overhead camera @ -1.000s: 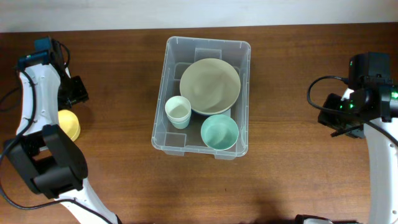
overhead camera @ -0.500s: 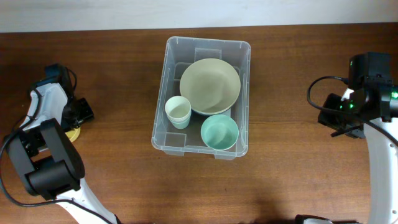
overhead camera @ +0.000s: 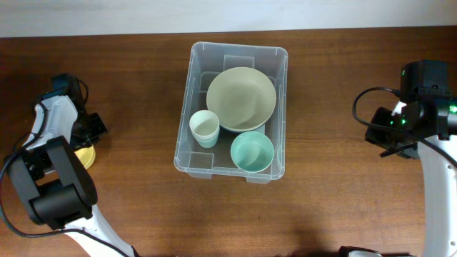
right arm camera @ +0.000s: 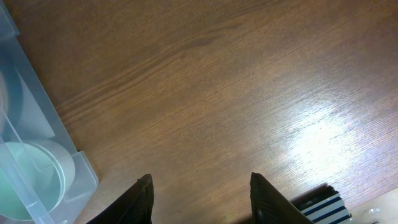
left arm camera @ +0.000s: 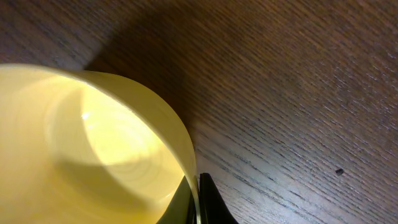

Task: Pack container
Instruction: 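Carry the yellow bowl into the bin onto the green bowls and release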

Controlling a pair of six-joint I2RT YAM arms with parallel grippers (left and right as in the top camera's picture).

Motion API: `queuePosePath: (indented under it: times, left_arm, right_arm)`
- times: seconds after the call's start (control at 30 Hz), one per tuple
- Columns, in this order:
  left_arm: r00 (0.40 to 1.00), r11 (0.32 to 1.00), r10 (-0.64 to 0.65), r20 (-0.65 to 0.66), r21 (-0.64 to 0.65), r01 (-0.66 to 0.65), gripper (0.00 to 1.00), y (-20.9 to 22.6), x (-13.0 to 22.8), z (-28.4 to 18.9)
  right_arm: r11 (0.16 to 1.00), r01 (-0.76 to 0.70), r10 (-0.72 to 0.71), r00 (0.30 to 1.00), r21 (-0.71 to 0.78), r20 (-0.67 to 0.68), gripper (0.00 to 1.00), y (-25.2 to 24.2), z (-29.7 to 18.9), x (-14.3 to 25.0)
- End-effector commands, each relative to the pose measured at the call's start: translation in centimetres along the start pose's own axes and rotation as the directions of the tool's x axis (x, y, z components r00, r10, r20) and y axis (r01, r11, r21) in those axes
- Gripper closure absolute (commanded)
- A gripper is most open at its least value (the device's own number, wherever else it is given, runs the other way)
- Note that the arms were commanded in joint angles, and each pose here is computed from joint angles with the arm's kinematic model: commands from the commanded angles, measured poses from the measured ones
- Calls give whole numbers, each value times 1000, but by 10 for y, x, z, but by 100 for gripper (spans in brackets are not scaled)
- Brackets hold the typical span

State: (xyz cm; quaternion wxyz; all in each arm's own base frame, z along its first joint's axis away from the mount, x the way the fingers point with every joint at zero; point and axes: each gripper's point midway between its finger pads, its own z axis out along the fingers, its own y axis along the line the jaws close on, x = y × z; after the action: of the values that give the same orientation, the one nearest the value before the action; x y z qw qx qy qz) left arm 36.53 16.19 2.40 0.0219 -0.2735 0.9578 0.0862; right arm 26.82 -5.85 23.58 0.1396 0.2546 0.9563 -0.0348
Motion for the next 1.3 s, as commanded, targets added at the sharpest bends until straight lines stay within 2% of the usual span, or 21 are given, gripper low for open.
queuePosePath:
  times: [0.0, 0.1, 0.2, 0.33, 0.5, 0.7, 0.83, 0.93, 1.07, 1.2, 1.27]
  left_arm:
    - [1000, 1000, -6, 3, 17, 6, 100, -1, 1, -5]
    - [1000, 999, 7, 22, 49, -8, 100, -9, -2, -24]
    - [994, 997, 35, 104, 72, -42, 100, -22, -8, -66]
    - [945, 973, 168, 279, 104, -204, 100, -57, -2, -155]
    - [852, 910, 308, 423, 129, -393, 100, -106, 35, -237]
    - [669, 729, 528, 523, 126, -673, 100, -182, 105, -283]
    - [555, 562, 637, 536, 170, -809, 100, -232, 162, -289]
    - [447, 428, 710, 544, 171, -888, 100, -265, 206, -289]
    - [353, 325, 765, 538, 151, -934, 99, -287, 240, -284]
    - [310, 275, 802, 511, 145, -951, 100, -299, 261, -272]
    - [288, 228, 829, 479, 179, -957, 100, -312, 277, -258]
  right_arm:
    - [1000, 16, -16, 1000, 16, 4, 55, -1, 0, 0]
    - [1000, 16, -16, 1000, 16, 4, 55, -1, 0, 0]
    - [1000, 16, -16, 1000, 16, 4, 55, -1, 0, 0]
    - [1000, 16, -16, 1000, 16, 4, 55, -1, 0, 0]
    - [1000, 15, -15, 1000, 16, 5, 55, -1, 0, 0]
    - [1000, 15, -16, 1000, 16, 4, 55, -1, 0, 0]
    - [1000, 15, -16, 1000, 16, 4, 55, -1, 0, 0]
    - [1000, 15, -16, 1000, 16, 4, 55, -1, 0, 0]
    - [1000, 15, -16, 1000, 16, 4, 55, -1, 0, 0]
    - [1000, 16, -16, 1000, 16, 4, 55, -1, 0, 0]
    - [1000, 15, -16, 1000, 16, 4, 55, -1, 0, 0]
